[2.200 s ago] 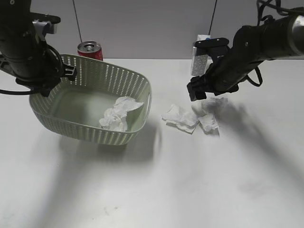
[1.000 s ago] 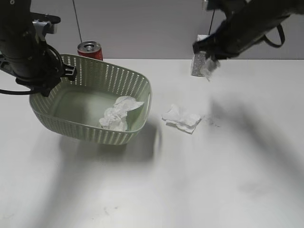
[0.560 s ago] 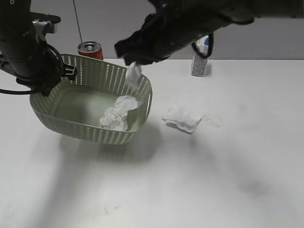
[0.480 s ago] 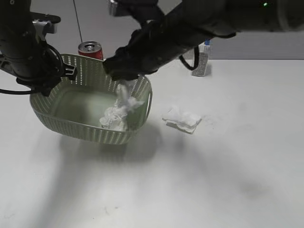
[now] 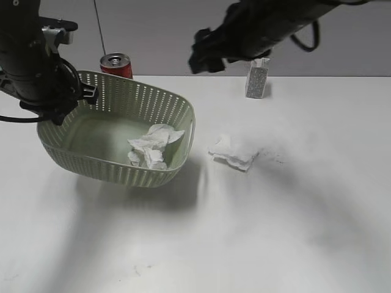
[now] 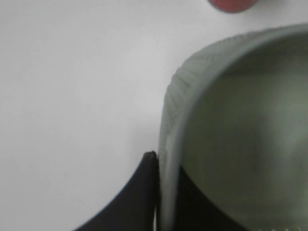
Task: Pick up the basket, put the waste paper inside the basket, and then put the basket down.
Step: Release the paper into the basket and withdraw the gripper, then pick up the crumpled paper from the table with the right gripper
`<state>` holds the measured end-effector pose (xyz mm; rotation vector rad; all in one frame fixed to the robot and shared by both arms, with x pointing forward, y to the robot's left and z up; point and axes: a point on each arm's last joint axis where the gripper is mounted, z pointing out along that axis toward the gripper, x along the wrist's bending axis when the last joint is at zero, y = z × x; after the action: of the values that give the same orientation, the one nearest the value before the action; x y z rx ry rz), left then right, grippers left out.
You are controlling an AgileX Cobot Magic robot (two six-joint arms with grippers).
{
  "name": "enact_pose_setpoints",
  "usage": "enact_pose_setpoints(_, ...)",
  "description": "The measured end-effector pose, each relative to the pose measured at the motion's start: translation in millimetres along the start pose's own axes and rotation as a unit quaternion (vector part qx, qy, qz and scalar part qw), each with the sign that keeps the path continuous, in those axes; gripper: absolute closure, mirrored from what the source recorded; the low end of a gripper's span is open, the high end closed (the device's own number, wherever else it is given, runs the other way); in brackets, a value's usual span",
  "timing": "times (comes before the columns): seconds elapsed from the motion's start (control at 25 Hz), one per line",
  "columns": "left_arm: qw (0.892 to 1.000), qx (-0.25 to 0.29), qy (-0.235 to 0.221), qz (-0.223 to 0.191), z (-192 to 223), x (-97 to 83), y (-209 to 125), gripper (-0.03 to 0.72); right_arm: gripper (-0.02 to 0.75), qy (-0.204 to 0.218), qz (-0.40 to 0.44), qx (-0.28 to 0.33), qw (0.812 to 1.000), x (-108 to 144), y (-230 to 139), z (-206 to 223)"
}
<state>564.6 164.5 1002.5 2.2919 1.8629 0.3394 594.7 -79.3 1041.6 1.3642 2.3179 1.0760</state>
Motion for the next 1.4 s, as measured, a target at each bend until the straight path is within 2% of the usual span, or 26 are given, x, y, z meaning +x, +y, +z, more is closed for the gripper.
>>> enact_pose_setpoints(0.08,1.000,0.000,0.000,0.000,0,-0.1,0,0.687,0.143,-0.025,0.018,0.025,0.999,-27,-6,-1)
enact_pose_setpoints(0.16,1.000,0.000,0.000,0.000,0,-0.1,0,0.686,0.144,-0.040,0.030,0.058,0.997,-43,-20,10)
enact_pose_setpoints(0.32,1.000,0.001,-0.001,-0.001,0,-0.1,0,0.686,0.144,-0.050,0.036,0.122,0.991,-56,-57,50)
enact_pose_setpoints(0.48,1.000,0.001,0.000,-0.001,0,-0.1,0,0.686,0.145,-0.057,0.037,0.138,0.988,-63,-77,82)
enact_pose_setpoints(0.76,1.000,0.002,0.002,0.001,0,0.3,0,0.685,0.145,-0.062,0.042,0.132,0.988,-67,-88,101)
enact_pose_setpoints(1.12,1.000,0.001,0.003,0.002,0,0.5,0,0.684,0.153,-0.052,-0.006,0.166,0.985,-47,-107,123)
enact_pose_setpoints(1.24,1.000,0.001,0.003,0.002,0,0.5,0,0.685,0.240,-0.054,-0.018,0.169,0.984,-47,-108,124)
enact_pose_setpoints(1.36,1.000,0.000,0.002,0.002,0,0.4,0,0.685,0.462,-0.054,-0.021,0.179,0.982,-47,-108,123)
enact_pose_setpoints(1.4,1.000,-0.001,0.002,0.002,0,0.3,0,0.685,0.562,-0.053,-0.023,0.184,0.981,-47,-108,123)
